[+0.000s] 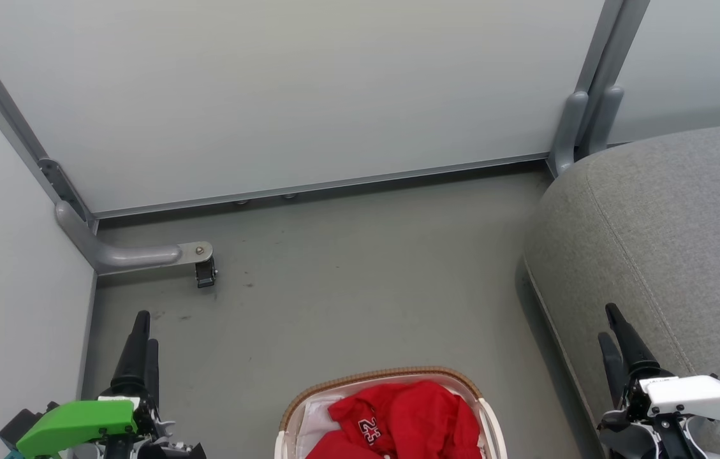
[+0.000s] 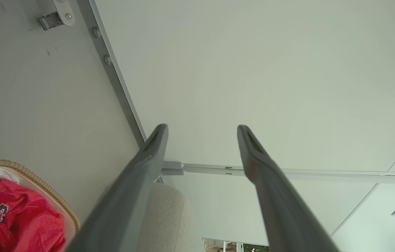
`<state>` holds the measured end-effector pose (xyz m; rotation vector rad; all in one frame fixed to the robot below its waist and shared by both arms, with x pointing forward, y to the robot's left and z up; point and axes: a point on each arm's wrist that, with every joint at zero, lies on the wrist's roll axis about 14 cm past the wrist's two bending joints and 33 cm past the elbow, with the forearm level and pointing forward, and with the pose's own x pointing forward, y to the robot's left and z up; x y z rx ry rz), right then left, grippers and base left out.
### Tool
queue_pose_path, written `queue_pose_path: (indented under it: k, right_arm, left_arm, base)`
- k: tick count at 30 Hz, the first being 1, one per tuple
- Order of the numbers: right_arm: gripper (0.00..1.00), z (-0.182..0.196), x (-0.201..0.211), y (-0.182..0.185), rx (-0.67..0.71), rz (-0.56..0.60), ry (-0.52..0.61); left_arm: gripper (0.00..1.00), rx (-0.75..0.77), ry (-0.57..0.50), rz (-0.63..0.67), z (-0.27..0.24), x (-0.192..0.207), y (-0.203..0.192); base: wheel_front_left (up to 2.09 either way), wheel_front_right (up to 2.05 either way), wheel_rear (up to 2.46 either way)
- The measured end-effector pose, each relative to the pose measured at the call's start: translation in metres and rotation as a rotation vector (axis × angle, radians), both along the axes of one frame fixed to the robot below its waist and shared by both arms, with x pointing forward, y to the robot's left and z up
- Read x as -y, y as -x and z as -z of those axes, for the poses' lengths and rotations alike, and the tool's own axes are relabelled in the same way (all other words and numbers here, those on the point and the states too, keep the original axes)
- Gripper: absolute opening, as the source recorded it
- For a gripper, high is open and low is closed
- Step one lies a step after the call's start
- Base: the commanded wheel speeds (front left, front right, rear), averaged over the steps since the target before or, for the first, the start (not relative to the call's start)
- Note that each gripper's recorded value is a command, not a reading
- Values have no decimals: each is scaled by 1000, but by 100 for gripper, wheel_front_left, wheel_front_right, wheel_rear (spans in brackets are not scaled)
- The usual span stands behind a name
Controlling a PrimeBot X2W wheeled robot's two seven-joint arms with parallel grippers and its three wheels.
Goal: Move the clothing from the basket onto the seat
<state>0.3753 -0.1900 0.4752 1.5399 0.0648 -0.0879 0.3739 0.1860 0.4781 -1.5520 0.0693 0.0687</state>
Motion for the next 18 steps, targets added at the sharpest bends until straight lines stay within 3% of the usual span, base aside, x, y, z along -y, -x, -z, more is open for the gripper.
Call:
queue_pose_path:
  k: [6,18]
  right_arm:
    - [100,2,1,2,-7,11,42]
    - [100,-12,19,0,25,58,272]
  left_arm:
    - [100,7,-47,5,-2,4,0]
    - [100,60,-222,13,-18,10,-1]
  base:
    - [0,0,0]
    - [0,0,0]
